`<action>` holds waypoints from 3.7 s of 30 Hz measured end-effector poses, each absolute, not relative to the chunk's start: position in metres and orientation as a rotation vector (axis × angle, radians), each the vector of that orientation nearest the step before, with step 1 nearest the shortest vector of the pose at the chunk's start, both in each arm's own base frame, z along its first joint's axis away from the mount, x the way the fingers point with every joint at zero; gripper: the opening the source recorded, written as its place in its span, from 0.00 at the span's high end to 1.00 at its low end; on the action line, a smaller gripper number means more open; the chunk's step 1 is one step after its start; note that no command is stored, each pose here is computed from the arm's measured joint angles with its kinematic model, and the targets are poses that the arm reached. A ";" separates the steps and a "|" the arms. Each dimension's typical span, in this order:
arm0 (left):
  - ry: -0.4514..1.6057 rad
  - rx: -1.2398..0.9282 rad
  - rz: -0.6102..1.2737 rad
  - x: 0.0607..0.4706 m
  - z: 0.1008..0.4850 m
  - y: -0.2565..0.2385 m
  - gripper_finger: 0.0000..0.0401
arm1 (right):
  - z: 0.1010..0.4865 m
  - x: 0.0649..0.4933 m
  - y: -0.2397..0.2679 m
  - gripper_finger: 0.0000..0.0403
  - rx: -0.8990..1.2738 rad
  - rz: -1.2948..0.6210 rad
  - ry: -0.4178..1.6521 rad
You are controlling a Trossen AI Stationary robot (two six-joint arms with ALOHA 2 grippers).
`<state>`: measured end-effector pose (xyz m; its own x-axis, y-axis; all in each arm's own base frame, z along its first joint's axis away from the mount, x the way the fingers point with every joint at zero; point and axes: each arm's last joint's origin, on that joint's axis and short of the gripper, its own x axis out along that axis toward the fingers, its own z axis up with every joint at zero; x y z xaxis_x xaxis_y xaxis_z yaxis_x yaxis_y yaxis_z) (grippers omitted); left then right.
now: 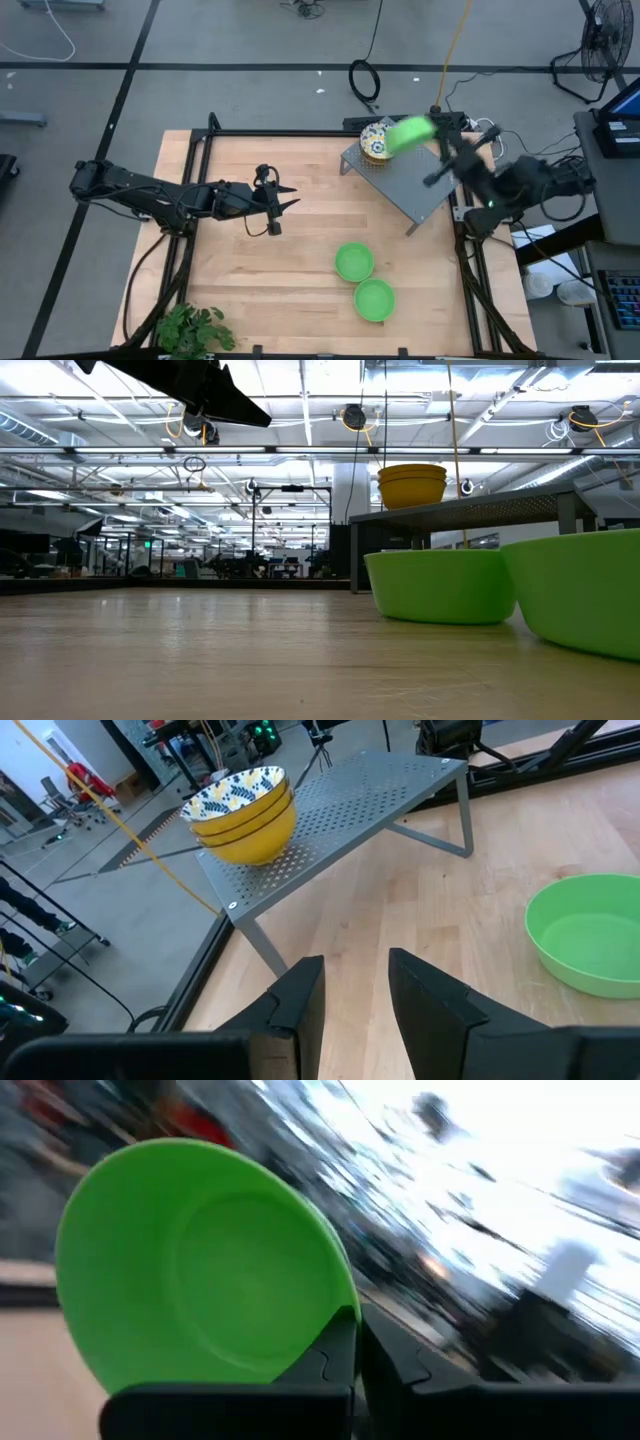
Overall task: Pick & Place Mini bowls
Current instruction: Put the right green bowl on the shelf
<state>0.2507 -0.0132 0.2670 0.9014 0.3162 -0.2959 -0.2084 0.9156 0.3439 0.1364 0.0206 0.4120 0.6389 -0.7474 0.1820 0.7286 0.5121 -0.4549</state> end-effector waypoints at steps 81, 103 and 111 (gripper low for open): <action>0.378 0.265 0.254 0.251 0.264 -0.002 0.71 | 0.339 0.134 -0.102 1.00 0.583 -0.393 1.237; 0.378 0.265 0.254 0.251 0.264 -0.002 0.71 | 0.303 0.131 -0.112 1.00 0.597 -0.394 1.283; 0.378 0.265 0.254 0.251 0.264 -0.002 0.71 | 0.303 0.131 -0.115 0.96 0.569 -0.491 1.295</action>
<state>0.2509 -0.0019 0.2643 0.8986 0.2911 -0.3282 -0.1931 0.9342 0.2999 0.1312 -0.1150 0.3027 0.2071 -0.0224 -0.9781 0.6314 0.7667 0.1162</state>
